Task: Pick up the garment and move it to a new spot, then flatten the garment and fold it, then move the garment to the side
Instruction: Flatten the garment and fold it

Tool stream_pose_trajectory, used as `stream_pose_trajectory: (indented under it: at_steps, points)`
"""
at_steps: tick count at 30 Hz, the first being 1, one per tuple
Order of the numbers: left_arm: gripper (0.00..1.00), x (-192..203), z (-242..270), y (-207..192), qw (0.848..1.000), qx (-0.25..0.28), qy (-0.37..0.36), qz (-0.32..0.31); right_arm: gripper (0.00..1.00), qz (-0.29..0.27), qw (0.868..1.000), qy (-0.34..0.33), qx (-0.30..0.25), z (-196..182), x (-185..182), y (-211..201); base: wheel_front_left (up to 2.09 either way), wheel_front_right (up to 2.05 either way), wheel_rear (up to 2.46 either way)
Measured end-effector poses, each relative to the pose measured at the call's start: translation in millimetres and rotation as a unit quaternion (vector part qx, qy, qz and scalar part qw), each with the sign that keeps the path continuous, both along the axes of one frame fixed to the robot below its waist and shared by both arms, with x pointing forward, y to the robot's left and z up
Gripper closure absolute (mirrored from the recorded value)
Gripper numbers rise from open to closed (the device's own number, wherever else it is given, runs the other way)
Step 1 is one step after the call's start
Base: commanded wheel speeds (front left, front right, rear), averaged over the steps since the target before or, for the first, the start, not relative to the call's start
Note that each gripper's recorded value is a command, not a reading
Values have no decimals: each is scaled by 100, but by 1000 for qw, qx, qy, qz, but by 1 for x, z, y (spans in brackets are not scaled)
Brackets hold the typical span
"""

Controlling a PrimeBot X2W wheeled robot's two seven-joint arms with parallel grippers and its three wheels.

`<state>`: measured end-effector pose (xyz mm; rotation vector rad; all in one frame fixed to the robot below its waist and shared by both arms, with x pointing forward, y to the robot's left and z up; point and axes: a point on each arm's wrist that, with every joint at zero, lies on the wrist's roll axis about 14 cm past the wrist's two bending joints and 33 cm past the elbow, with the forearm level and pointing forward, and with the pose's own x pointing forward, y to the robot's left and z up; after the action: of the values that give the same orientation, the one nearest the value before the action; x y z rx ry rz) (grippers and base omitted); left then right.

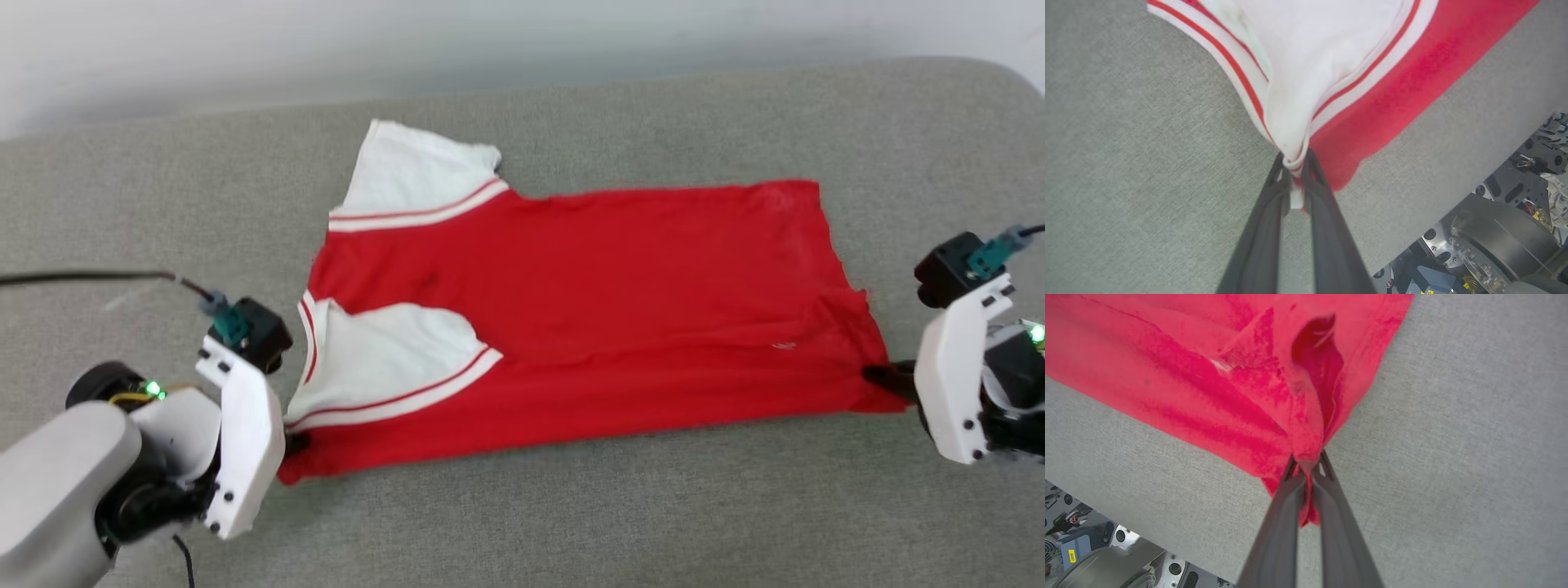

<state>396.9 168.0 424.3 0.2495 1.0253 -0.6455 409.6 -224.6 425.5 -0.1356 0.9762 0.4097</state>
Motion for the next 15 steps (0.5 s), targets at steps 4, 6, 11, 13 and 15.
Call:
stream_pose_trajectory:
  at_steps: [4,6,11,13,15]
  points:
    - [100,-21,1,-1,1000,-5,5,-8,100,7,1000,-2,-8,9,-16,-11,0,0,0]
    - [100,-38,-7,-5,1000,-10,27,-10,100,8,1000,17,-10,2,-32,-17,0,0,0]
    - [100,-58,-26,-3,998,-8,62,-7,100,3,999,51,-11,-14,-51,-24,0,0,0]
    - [100,-62,-33,-6,997,-13,72,-4,100,-2,998,66,-9,-24,-58,-24,0,0,0]
    - [100,-66,-40,-8,997,-15,81,0,100,-5,997,78,-8,-34,-63,-22,0,0,0]
